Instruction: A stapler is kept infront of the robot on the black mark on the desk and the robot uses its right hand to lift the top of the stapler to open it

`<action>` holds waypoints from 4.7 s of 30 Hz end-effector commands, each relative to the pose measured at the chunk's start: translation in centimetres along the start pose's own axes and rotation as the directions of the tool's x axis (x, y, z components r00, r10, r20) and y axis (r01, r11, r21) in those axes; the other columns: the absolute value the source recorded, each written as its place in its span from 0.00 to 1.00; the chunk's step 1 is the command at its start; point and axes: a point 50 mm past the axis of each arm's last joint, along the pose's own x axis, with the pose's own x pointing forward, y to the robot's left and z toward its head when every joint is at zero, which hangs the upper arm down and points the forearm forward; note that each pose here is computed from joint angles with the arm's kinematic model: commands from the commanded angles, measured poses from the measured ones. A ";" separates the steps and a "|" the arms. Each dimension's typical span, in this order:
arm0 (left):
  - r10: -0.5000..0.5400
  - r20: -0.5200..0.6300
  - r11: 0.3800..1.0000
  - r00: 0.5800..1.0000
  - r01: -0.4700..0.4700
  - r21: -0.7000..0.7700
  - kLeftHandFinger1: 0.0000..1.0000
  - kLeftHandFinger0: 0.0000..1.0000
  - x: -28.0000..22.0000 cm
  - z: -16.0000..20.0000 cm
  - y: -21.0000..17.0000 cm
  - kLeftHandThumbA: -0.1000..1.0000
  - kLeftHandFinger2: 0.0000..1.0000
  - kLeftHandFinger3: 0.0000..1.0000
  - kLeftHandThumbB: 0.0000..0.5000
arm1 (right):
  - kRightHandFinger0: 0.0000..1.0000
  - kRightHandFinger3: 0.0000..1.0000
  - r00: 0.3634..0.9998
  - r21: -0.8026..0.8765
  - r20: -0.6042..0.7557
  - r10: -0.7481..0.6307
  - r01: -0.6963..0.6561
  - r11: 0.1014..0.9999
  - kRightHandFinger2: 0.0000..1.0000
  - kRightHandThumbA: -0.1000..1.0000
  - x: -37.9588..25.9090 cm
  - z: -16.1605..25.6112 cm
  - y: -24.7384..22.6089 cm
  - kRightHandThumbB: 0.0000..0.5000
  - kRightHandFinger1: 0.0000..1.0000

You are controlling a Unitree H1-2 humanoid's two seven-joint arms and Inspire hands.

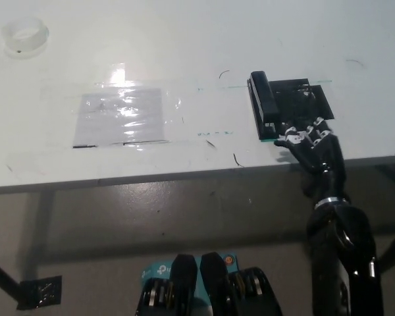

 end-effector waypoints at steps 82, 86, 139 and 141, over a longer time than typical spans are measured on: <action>0.003 0.009 1.000 1.000 -0.003 0.007 0.49 0.44 -1.5 -0.2 0.8 1.00 0.60 0.76 0.51 | 0.64 0.92 0.996 0.483 -0.032 0.085 -0.059 0.873 0.79 0.74 6.0 8.0 13.8 0.00 0.76; -0.002 0.002 1.000 1.000 0.002 0.006 0.49 0.44 -2.0 -0.9 1.1 1.00 0.61 0.77 0.51 | 0.63 0.94 0.997 0.469 -0.052 0.063 -0.031 0.883 0.76 0.73 8.0 8.3 13.6 0.00 0.71; 0.001 0.008 1.000 1.000 -0.001 0.017 0.46 0.41 -2.0 -0.3 1.0 1.00 0.57 0.75 0.56 | 0.66 1.00 0.982 0.381 -0.186 0.043 0.032 0.924 0.83 0.76 4.1 3.7 6.9 0.00 0.76; 0.001 0.008 1.000 1.000 -0.001 0.015 0.47 0.42 -2.1 -0.3 1.0 1.00 0.58 0.75 0.56 | 0.63 0.99 0.982 0.366 -0.183 0.039 0.031 0.930 0.82 0.76 3.1 3.4 6.1 0.00 0.74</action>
